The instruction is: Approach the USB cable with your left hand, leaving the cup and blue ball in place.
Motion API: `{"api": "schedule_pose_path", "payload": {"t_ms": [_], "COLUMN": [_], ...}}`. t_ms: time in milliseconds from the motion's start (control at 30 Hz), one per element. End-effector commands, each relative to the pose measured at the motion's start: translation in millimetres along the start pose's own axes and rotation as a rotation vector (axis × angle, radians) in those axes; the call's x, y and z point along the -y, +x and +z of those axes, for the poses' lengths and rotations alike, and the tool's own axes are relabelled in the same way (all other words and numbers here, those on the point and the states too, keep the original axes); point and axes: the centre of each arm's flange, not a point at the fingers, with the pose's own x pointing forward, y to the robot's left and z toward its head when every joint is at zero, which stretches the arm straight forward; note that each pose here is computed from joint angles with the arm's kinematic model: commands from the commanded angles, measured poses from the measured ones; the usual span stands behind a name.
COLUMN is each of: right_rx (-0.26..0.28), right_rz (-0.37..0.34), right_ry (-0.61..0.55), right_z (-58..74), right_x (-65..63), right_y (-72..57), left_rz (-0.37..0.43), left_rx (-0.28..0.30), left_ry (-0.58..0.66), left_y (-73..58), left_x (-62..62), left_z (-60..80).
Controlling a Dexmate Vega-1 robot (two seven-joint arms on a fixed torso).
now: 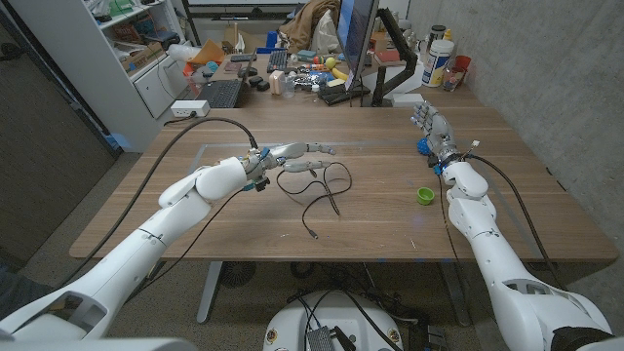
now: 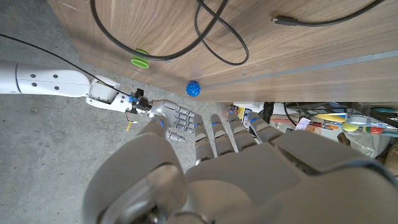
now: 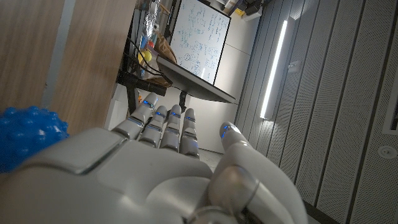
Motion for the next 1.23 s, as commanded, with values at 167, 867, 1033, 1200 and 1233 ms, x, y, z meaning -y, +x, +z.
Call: {"api": "schedule_pose_path", "payload": {"t_ms": [167, 867, 1033, 1200, 1233], "right_rx": [0.002, 0.013, 0.008, 0.008, 0.009], "right_rz": [-0.005, -0.016, -0.013, -0.007, -0.006], "right_ry": [0.005, -0.002, -0.004, -0.002, -0.003], "right_z": [-2.7, 1.8, 2.0, 1.4, 1.3], "right_x": [3.5, 3.3, 3.9, 3.9, 3.7], "right_y": [-0.2, -4.0, -4.8, -4.3, -3.8], "left_rz": [-0.026, -0.044, -0.047, -0.049, -0.050], "left_rx": [-0.026, -0.012, -0.009, -0.013, -0.012], "left_ry": [-0.010, -0.024, -0.025, -0.023, -0.021], "left_y": [5.4, 10.5, 11.9, 11.7, 11.7], "left_x": [9.0, 15.1, 16.1, 16.6, 16.5], "left_z": [-5.8, -7.3, -6.5, -6.4, -6.4]}}
